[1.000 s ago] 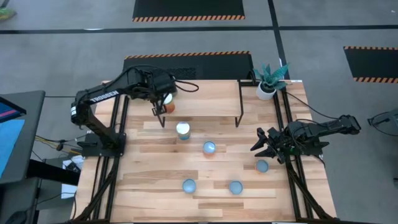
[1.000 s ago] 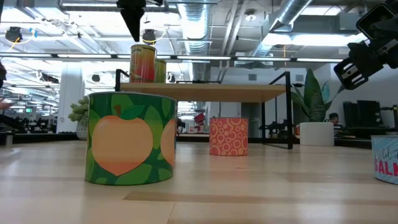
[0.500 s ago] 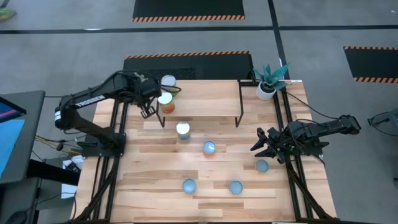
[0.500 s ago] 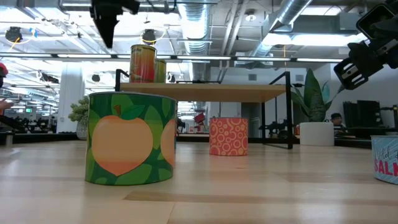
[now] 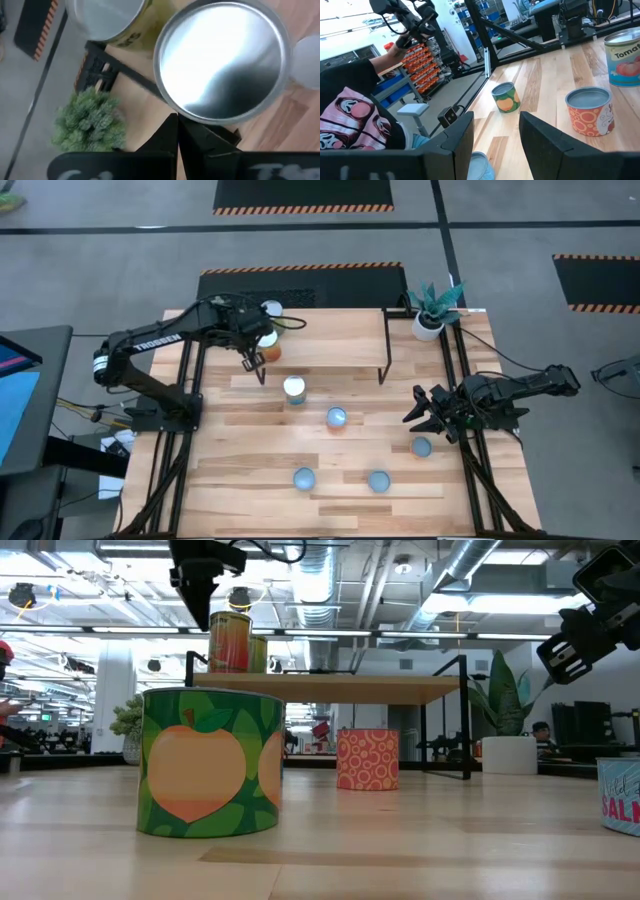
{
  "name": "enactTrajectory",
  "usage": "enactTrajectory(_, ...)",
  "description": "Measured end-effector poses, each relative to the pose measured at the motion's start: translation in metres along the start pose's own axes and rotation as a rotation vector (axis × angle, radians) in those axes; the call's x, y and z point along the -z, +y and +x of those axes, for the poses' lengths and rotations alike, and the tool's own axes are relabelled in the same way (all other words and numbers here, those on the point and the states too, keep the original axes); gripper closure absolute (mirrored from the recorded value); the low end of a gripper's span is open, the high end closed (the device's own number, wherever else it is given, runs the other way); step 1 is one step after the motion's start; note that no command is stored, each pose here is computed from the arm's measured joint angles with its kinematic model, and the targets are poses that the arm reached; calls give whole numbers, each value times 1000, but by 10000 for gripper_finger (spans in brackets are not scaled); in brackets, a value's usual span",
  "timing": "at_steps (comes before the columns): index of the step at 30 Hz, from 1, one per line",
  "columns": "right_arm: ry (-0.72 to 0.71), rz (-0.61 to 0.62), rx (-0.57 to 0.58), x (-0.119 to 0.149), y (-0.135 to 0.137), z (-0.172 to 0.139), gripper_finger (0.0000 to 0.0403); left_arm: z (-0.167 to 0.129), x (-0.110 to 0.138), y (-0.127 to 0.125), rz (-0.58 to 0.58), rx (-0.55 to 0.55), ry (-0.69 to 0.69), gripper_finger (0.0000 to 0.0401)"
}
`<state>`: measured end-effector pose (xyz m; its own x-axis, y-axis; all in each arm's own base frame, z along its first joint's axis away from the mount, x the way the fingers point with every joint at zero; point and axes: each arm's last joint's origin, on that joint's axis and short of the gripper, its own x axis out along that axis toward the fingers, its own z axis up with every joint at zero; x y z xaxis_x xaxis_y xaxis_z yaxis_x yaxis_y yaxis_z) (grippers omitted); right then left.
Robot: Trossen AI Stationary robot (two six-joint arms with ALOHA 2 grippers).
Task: Pick and place cans onto a shelf
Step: Adjust the canned goods on the shelf
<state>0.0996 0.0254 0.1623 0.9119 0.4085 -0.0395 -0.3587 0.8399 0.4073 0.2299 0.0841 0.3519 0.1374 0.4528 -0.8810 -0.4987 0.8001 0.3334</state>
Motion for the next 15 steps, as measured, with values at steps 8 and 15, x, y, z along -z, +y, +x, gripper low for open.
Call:
enactTrajectory(8,0,0,0,0,0,0,221,0,-1,-1,6,19,-5,401)
enactTrajectory(15,0,0,0,0,0,0,221,0,-4,-2,-3,38,-39,401)
